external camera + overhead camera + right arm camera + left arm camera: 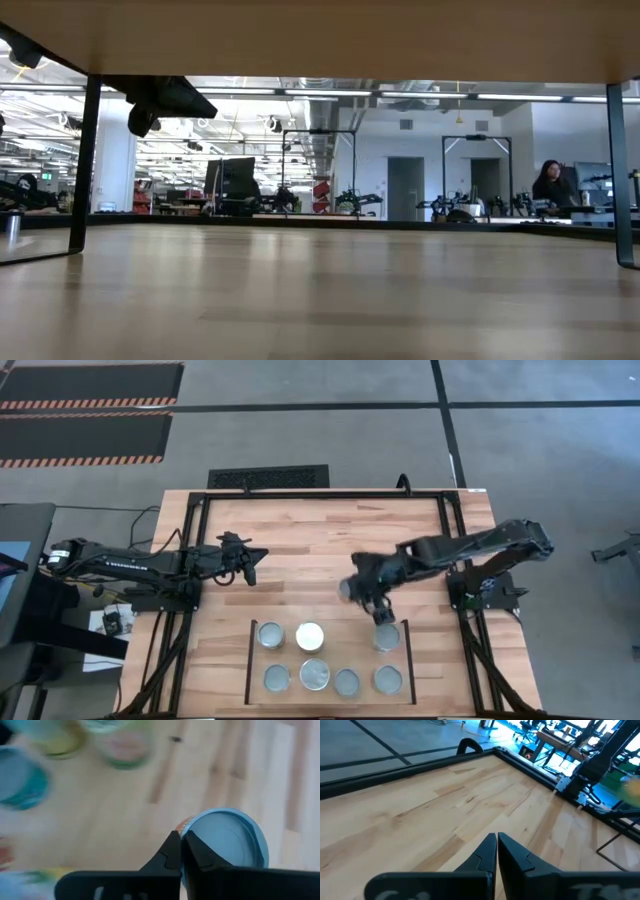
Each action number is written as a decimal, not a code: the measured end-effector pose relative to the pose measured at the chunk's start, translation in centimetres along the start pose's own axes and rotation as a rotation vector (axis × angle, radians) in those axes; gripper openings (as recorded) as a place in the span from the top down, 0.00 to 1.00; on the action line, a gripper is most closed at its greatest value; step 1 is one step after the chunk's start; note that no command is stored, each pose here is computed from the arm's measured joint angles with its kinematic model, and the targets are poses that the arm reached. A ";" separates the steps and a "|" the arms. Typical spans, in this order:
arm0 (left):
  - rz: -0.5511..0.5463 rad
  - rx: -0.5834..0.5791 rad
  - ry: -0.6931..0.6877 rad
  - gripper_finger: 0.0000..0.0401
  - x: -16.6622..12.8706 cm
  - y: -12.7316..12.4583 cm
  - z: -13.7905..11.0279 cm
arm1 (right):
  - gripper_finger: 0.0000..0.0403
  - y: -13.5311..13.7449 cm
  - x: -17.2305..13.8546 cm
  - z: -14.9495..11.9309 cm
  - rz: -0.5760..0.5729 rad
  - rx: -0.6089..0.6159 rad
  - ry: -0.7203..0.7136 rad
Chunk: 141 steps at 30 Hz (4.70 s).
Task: Pick and place cans onto a shelf
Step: Put the canned mushrooms on the shelf, then return to Home Position
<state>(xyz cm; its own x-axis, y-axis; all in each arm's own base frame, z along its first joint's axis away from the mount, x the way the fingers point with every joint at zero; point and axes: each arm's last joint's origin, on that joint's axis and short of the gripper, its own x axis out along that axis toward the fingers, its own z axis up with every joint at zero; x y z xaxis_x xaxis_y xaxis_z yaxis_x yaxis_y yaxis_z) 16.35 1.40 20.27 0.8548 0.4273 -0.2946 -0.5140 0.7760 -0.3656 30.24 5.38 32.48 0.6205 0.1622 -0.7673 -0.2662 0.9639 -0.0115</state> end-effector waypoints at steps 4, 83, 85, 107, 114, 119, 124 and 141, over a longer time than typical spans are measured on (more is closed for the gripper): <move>0.002 0.008 0.004 1.00 0.0 0.0 0.0 | 0.97 3.1 -0.6 2.3 0.069 -0.071 0.040; -0.280 0.197 -0.362 1.00 -4.9 1.8 0.6 | 0.99 -12.7 -1.8 2.2 0.017 0.104 -0.660; -0.277 0.209 -0.358 1.00 -5.1 2.0 0.4 | 0.99 -12.4 -1.8 1.3 0.002 0.114 -0.703; -0.214 0.250 -0.363 1.00 -7.0 3.8 -0.1 | 0.99 -7.5 -3.3 -13.1 -0.351 0.309 -0.841; -0.187 0.256 -0.299 1.00 -6.7 4.1 -0.7 | 0.99 -5.5 -3.4 -17.7 -0.406 0.355 -0.919; -0.212 0.294 -0.271 1.00 -6.5 4.1 -1.1 | 0.99 -4.3 -3.2 -20.5 -0.434 0.378 -0.952; -0.261 0.281 -0.254 1.00 -5.1 4.5 -3.1 | 0.99 -3.4 -2.9 -23.2 -0.455 0.413 -1.014; -0.209 0.104 -0.295 1.00 -4.6 5.3 -2.9 | 0.92 -2.0 -3.3 -26.2 -0.449 0.414 -1.071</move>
<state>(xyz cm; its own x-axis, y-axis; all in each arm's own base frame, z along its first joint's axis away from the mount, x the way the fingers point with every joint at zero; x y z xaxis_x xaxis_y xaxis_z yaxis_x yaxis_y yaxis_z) 9.48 2.19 17.15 0.9322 0.3586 0.0490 -0.3295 0.8968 -0.2952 9.45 -2.59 18.23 0.9400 -0.2974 0.1672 0.2596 0.9415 0.2147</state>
